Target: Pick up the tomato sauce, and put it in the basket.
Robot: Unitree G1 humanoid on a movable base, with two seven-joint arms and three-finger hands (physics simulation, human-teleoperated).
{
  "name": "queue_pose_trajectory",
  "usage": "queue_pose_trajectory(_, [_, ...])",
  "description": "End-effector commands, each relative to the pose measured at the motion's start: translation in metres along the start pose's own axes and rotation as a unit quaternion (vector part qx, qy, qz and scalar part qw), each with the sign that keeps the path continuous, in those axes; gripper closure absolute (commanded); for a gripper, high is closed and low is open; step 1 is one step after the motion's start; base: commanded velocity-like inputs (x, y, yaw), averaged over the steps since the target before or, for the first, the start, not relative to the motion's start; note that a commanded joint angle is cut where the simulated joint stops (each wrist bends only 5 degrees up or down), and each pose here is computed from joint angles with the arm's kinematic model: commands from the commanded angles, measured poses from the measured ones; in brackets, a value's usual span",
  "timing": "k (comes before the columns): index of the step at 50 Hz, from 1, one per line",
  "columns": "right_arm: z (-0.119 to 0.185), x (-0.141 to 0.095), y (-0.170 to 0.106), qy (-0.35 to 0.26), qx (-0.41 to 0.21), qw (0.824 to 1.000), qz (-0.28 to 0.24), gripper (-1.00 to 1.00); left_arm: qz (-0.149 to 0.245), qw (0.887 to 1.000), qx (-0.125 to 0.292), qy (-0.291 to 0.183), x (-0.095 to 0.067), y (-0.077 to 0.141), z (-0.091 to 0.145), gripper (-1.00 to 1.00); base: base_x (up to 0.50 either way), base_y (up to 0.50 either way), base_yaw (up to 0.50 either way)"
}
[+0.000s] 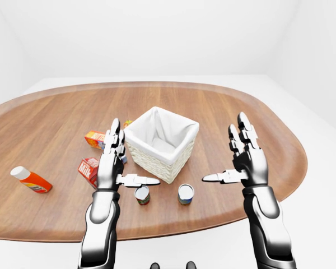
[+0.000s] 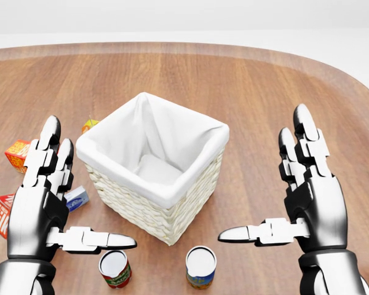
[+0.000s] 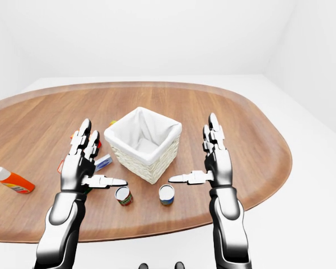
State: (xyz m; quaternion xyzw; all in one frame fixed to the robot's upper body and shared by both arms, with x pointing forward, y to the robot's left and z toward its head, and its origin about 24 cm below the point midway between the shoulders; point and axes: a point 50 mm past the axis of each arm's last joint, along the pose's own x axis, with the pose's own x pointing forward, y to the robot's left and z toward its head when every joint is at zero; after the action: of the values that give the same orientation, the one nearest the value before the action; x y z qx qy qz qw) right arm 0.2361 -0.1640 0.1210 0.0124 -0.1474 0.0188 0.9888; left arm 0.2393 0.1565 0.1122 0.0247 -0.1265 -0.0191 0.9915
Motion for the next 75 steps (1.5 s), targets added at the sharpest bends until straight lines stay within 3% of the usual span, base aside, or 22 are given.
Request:
queue_pose_trajectory(1, [-0.0034,-0.0003,-0.0001,0.008,-0.004,1.0,-0.003,-1.0,0.0,1.0,0.0,0.002,0.0,0.0,-0.0009,-1.0,0.0,0.0,0.0])
queue_pose_trajectory(55, [-0.0044,0.0006,-0.0001,0.009,-0.001,1.0,-0.001,-1.0,-0.002,1.0,0.019,-0.001,-0.0007,-0.0004,0.001,-1.0,0.03,0.0,0.0])
queue_pose_trajectory(75, [-0.0033,-0.0005,0.0002,0.008,-0.004,1.0,-0.002,-1.0,0.01,0.996,0.088,0.003,-0.0011,0.0037,0.0014,-1.0,0.0,0.0,0.0])
